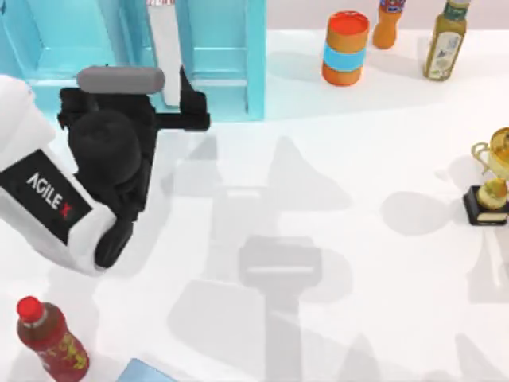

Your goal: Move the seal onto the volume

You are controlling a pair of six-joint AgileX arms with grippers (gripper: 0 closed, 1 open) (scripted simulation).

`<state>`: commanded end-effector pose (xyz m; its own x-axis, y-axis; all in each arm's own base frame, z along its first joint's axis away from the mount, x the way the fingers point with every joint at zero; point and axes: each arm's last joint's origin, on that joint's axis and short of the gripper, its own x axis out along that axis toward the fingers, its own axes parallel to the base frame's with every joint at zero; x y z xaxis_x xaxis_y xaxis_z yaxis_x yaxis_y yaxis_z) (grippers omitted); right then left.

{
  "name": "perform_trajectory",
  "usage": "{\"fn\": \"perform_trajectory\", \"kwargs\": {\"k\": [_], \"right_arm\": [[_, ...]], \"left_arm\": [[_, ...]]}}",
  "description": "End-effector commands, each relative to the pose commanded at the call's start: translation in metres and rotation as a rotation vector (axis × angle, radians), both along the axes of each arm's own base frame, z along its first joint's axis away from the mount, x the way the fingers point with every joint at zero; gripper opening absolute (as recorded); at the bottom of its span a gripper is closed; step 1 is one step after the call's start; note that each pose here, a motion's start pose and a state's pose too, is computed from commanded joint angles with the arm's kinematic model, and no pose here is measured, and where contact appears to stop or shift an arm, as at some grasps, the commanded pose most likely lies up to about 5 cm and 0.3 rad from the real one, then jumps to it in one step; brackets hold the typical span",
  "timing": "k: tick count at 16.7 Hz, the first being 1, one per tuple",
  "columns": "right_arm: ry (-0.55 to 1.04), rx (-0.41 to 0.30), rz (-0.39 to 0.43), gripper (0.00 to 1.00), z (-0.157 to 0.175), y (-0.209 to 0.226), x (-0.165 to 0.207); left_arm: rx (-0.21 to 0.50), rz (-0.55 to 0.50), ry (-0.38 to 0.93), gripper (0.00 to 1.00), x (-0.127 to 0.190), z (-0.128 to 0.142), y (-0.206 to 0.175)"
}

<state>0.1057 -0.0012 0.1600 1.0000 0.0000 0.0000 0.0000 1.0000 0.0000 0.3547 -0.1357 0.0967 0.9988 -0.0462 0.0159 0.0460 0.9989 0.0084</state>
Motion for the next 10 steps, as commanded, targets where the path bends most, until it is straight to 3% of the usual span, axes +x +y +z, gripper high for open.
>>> {"fn": "perform_trajectory", "kwargs": {"k": [4,10], "right_arm": [[0.0,0.0,0.0,1.0,0.0,0.0,0.0],[0.0,0.0,0.0,1.0,0.0,0.0,0.0]], "left_arm": [[-0.003,-0.002,0.018,1.0,-0.007,-0.028,-0.016],[-0.001,0.0,0.022,1.0,-0.007,-0.029,-0.015]]}}
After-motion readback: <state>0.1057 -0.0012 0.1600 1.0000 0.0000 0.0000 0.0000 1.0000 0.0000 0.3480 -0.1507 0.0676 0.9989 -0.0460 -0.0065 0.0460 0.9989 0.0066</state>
